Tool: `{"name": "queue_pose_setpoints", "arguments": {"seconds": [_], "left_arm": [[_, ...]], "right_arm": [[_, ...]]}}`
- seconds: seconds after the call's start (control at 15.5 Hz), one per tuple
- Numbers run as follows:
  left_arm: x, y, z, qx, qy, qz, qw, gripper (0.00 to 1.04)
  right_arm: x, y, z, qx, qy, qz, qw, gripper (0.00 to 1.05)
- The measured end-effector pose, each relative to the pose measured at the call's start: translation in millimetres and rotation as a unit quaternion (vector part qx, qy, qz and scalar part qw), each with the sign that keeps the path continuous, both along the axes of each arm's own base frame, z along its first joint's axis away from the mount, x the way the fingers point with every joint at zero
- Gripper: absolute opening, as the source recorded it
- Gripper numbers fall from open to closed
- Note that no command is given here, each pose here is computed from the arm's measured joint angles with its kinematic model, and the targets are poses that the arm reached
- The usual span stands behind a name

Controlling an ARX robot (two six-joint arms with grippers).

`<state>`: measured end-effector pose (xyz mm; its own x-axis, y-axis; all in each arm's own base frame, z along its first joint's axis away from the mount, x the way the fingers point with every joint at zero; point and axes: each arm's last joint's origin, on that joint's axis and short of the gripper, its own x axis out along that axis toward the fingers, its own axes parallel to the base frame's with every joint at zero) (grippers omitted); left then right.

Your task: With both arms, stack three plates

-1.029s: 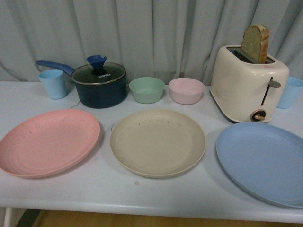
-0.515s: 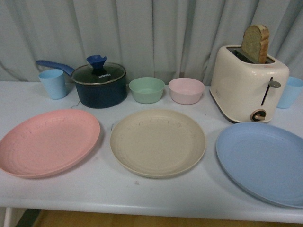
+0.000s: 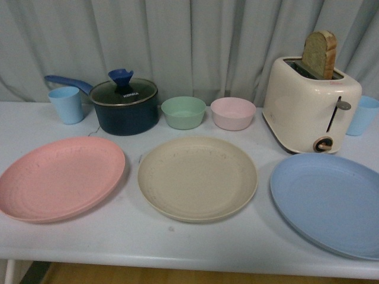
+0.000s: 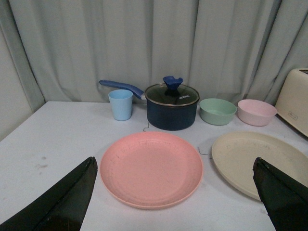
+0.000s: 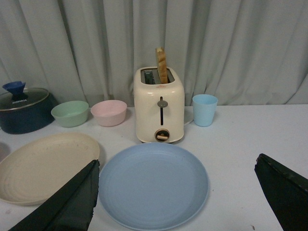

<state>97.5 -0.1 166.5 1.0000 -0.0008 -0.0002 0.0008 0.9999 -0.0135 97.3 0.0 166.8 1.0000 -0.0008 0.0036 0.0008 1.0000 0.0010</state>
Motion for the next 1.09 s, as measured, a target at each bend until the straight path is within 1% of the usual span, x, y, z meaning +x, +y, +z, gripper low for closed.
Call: {"name": "queue_pose_setpoints", "arguments": {"seconds": [1.03,1.09], "left_arm": [[0.0,0.0,0.0,0.0,0.0,0.0,1.0,0.98],[0.0,0.0,-1.3,-0.003,0.012,0.004,1.0,0.98]], "right_arm": [[0.0,0.0,0.0,0.0,0.0,0.0,1.0,0.98],[0.0,0.0,0.0,0.0,0.0,0.0,1.0,0.98]]}}
